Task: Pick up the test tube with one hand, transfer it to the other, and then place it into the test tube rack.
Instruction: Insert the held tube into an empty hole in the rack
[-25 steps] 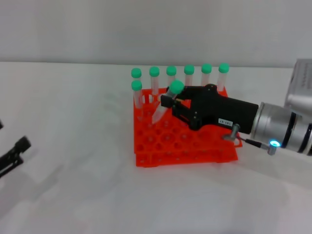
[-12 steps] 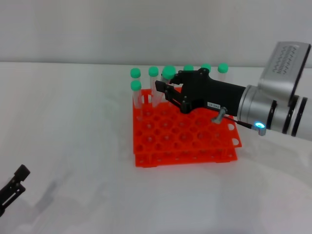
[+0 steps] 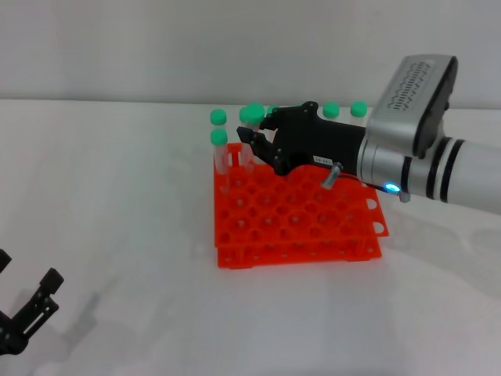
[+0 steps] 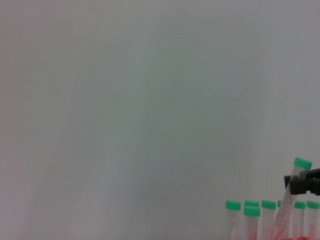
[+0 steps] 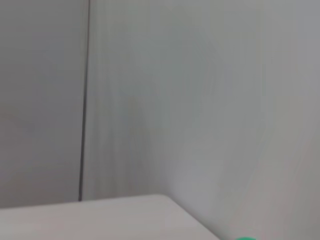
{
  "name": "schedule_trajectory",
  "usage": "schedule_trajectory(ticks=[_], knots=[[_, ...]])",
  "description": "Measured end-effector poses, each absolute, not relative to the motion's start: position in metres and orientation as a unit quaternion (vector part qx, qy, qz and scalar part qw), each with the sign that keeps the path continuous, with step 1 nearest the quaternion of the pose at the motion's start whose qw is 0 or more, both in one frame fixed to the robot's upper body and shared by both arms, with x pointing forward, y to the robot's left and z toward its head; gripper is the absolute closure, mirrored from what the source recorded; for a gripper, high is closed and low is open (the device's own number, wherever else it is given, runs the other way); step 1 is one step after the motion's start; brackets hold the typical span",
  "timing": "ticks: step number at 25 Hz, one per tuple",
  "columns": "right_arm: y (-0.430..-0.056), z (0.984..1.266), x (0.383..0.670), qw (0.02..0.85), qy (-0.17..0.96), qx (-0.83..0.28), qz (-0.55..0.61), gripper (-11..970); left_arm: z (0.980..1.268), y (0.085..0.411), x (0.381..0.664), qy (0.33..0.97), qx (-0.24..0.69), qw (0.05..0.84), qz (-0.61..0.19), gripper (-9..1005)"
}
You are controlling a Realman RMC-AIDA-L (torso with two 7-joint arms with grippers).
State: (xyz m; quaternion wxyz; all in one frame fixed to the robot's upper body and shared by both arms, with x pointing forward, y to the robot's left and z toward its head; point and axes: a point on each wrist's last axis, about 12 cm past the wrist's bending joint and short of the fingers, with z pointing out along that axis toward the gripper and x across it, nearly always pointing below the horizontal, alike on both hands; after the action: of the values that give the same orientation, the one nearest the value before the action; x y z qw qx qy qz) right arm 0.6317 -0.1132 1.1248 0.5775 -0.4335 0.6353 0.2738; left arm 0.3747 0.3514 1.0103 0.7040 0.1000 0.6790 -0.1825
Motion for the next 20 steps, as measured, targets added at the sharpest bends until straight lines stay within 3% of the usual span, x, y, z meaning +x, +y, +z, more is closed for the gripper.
schedule_trajectory(ticks=[20], knots=[[-0.099, 1.122, 0.639, 0.558, 0.649, -0.468, 0.222, 749, 1.008, 0.346, 0.371, 0.678, 0.098, 0.706, -0.182, 113]])
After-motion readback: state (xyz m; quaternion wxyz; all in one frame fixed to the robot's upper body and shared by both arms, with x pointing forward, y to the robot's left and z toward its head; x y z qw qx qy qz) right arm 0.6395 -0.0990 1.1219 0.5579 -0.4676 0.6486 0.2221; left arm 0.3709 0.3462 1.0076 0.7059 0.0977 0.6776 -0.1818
